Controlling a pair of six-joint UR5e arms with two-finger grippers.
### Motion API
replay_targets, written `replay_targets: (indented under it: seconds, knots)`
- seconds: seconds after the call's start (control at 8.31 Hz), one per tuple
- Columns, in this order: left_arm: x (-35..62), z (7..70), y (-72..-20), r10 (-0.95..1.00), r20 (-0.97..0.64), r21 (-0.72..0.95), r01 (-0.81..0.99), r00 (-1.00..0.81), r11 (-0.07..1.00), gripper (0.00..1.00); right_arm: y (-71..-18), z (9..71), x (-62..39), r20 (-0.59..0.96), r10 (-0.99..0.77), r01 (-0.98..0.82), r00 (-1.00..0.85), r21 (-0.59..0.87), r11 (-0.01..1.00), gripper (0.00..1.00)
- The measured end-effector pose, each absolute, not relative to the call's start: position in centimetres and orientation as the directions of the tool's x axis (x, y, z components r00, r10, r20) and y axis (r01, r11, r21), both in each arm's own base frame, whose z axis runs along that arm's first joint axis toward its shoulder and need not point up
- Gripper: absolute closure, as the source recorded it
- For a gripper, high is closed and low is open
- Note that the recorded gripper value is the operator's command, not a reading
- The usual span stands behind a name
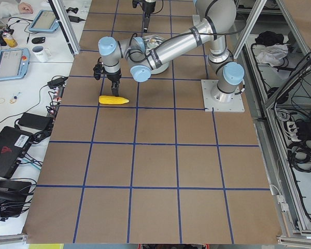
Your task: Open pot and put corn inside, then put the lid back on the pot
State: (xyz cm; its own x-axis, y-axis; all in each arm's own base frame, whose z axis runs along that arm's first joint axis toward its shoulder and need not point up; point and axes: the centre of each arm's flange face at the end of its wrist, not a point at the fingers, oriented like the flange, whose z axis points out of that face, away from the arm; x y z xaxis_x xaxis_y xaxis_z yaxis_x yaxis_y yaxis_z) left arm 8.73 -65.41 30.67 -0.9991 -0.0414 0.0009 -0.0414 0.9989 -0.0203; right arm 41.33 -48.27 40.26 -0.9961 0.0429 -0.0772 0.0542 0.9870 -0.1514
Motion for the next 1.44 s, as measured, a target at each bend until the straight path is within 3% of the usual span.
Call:
replay_targets:
  seconds: [0.6,0.96,1.2,1.44]
  knots:
    - [9.6,23.6,-68.0,0.012,0.005,-0.027,0.012,-1.000,1.000,0.00,-47.0,35.3,45.7,-0.073,0.048,0.057,-0.996,-0.126,0.990,0.07]
    - [9.7,21.4,-68.2,0.015,0.019,0.000,0.015,-1.000,1.000,0.00,-46.1,34.4,46.3,-0.030,-0.013,-0.010,-0.999,-0.108,0.994,0.27]
    - [9.4,20.5,-68.5,0.009,0.047,0.002,0.009,-0.999,1.000,0.00,-45.9,34.1,46.3,-0.014,-0.026,-0.025,-1.000,-0.094,0.995,0.49]
    - [9.1,20.2,-68.7,0.010,0.073,-0.002,0.010,-0.997,1.000,0.00,-45.8,34.1,46.3,-0.014,-0.028,-0.026,-1.000,-0.084,0.996,0.62]
